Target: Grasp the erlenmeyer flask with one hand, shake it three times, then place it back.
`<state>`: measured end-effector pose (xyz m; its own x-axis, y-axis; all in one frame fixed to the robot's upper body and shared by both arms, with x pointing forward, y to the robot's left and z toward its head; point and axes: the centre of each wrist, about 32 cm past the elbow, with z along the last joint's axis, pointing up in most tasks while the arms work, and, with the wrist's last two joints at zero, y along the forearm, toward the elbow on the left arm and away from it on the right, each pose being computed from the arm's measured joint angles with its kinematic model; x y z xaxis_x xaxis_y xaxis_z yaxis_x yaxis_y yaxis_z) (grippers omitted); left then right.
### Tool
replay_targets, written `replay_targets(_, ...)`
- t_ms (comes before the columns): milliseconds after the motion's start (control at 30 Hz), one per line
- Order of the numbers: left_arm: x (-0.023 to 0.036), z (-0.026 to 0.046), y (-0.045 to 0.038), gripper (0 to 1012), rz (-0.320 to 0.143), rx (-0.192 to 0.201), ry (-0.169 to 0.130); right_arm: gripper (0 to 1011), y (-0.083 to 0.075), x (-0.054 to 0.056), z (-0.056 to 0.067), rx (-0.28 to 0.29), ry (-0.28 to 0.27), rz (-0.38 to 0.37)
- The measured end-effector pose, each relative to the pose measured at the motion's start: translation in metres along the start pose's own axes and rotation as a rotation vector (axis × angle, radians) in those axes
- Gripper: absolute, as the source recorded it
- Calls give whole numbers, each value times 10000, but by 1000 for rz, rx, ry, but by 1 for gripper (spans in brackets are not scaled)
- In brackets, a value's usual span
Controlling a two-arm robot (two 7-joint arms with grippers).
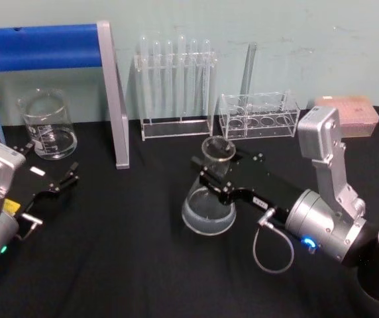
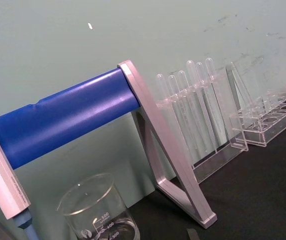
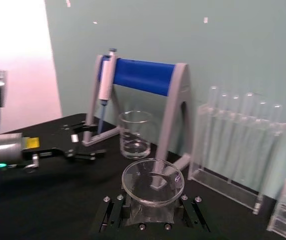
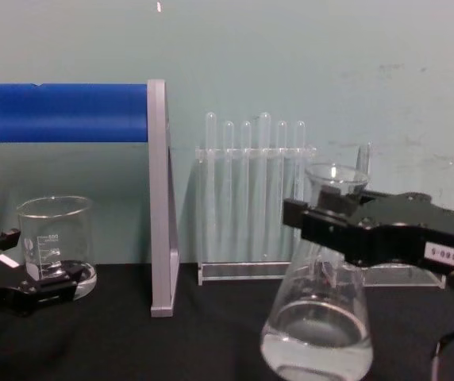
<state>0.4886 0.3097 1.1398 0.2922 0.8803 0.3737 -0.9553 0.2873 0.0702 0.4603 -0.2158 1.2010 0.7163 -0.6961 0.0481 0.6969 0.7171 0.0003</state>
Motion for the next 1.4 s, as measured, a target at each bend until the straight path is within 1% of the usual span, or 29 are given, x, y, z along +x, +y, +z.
replay_targets(33, 0, 0, 0, 1001, 0, 0, 0, 453, 0, 0, 0, 0, 0, 0)
replay_targets(100, 0, 0, 0, 1001, 0, 0, 0, 453, -12, -41, 0, -2, 3, 25)
replay_targets(200, 0, 0, 0, 1001, 0, 0, 0, 453, -25, -75, 0, -3, 3, 47)
replay_targets(333, 0, -1, 0, 1001, 0, 0, 0, 453, -37, -100, 1, -4, 3, 66)
replay_targets(633, 0, 0, 0, 1001, 0, 0, 0, 453, -43, -113, -4, -4, -1, 81)
replay_targets(867, 0, 0, 0, 1001, 0, 0, 0, 453, -11, -34, -19, -9, -4, 33)
replay_targets(1000, 0, 0, 0, 1001, 0, 0, 0, 453, 14, 49, -23, -7, -7, -15)
replay_targets(1100, 0, 0, 0, 1001, 0, 0, 0, 453, 26, 90, -26, -7, -10, -41)
replay_targets(1267, 0, 0, 0, 1001, 0, 0, 0, 453, 48, 227, -21, -3, -13, -120)
replay_targets(1300, 0, 0, 0, 1001, 0, 0, 0, 453, 48, 227, -21, -3, -13, -120)
replay_targets(1400, 0, 0, 0, 1001, 0, 0, 0, 453, 55, 296, -18, 0, -15, -160)
